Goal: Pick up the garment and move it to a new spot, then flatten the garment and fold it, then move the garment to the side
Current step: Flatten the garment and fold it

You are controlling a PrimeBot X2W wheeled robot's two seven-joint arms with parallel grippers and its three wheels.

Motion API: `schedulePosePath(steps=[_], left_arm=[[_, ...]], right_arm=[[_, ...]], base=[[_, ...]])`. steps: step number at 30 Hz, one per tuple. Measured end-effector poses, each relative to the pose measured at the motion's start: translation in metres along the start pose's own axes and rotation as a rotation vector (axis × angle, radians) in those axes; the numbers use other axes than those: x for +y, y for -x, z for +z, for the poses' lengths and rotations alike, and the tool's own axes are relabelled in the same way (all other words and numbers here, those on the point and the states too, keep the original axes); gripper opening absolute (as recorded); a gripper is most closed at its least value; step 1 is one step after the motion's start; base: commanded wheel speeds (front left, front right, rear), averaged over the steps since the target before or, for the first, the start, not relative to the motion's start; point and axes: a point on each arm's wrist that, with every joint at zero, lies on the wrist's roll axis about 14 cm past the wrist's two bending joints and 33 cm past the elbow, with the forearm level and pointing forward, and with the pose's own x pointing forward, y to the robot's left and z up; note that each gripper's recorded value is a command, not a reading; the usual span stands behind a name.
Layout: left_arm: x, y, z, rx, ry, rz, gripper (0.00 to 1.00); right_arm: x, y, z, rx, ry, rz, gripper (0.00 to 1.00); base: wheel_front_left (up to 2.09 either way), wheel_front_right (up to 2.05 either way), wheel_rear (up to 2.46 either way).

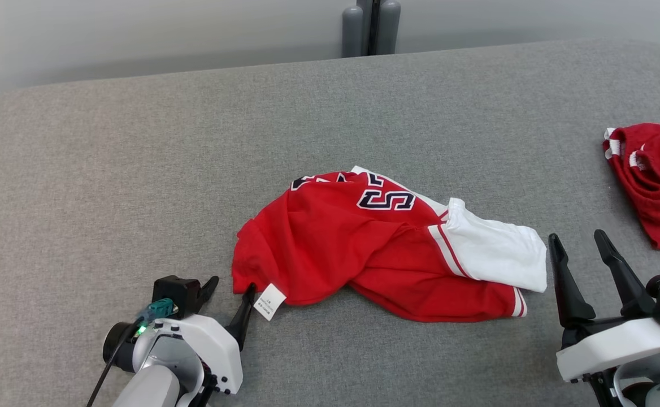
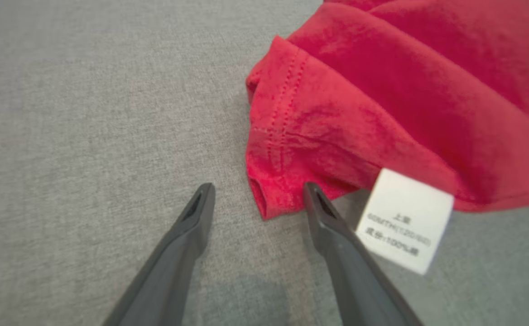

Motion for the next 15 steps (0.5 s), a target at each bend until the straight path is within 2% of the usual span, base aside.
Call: schedulePosePath(steps=[2,3,4,6,15], left_arm=[[0.000,-0.004,-0.007,0.033,0.005,-0.002,1.00],[0.000,-0.006,-0.009,0.045,0.006,-0.005,0.91],[0.000,-0.006,-0.009,0.045,0.006,-0.005,0.46],[0.000,-0.011,-0.011,0.056,0.010,-0.011,0.00],[0.004,-0.014,-0.012,0.048,0.008,-0.009,0.00]], right_arm=[[-0.002,0.001,-0.001,0.003,0.000,-0.006,1.00],[-0.003,0.001,-0.001,0.003,0.000,-0.010,1.00],[-0.003,0.001,-0.001,0.003,0.000,-0.010,1.00],[-0.008,0.001,-0.003,0.009,0.000,-0.023,1.00],[-0.021,0.000,-0.017,0.049,-0.012,-0.063,1.00]], base=[[0.00,0.00,0.00],[0.00,0.00,0.00],[0.00,0.00,0.00],[0.00,0.00,0.00],[0.00,0.00,0.00]])
